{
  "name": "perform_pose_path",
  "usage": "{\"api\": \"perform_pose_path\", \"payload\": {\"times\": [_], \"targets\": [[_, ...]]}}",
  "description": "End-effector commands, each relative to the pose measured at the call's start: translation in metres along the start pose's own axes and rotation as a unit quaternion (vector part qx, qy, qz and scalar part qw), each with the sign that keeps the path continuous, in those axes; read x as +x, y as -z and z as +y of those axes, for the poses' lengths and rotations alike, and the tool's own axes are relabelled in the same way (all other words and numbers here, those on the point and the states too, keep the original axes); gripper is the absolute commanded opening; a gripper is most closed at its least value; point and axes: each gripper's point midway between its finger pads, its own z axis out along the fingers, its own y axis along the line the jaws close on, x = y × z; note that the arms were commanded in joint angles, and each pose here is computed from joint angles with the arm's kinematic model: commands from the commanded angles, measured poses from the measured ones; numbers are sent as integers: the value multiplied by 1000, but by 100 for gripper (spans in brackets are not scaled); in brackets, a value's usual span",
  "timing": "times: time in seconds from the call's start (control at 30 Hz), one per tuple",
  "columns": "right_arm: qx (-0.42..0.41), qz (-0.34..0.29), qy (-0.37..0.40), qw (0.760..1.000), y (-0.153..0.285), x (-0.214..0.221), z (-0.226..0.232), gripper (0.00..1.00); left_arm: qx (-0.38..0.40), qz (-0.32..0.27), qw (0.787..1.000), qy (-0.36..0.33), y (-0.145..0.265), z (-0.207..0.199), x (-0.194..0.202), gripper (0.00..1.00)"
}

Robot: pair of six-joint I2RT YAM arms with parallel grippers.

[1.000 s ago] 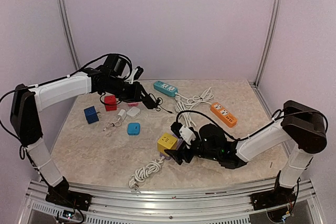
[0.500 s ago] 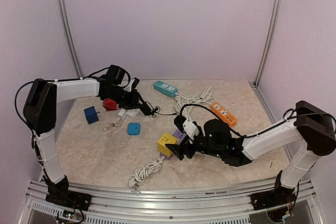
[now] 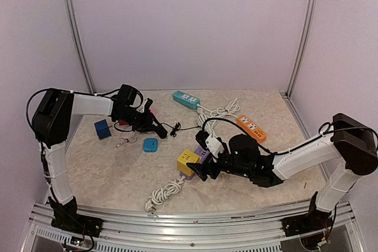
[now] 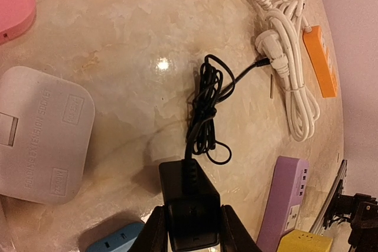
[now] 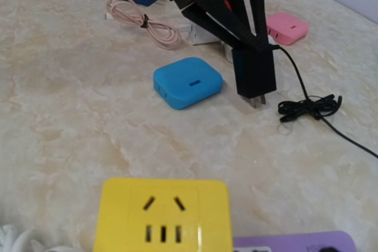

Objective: Pull the plug off the socket

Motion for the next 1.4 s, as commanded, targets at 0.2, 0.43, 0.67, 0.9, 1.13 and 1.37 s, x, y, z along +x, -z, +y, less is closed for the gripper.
{"api": "perform_pose_path", "payload": {"times": [0.2, 0.43, 0.67, 0.9, 1.13, 1.37], "targets": [[1, -3, -6, 1000, 2, -6, 0, 94, -36, 1, 999, 30, 0, 34, 17, 33], [0, -4, -5, 1000, 4, -7, 0, 94, -69, -3, 997, 40, 8, 48, 25, 46], [1, -5, -7, 1000, 6, -8, -1, 94, -112, -23, 993, 30, 25, 53, 19, 47], [10, -18, -37, 999, 15, -16, -13, 95, -119, -60, 989, -63, 51, 1, 8, 54], [38, -43, -89, 994, 43, -31, -53, 99, -82, -73, 976, -190, 68, -89, 31, 70], [83, -33, -121, 989, 68, -29, -92, 100, -45, -8, 959, -279, 58, -156, 89, 92]]}}
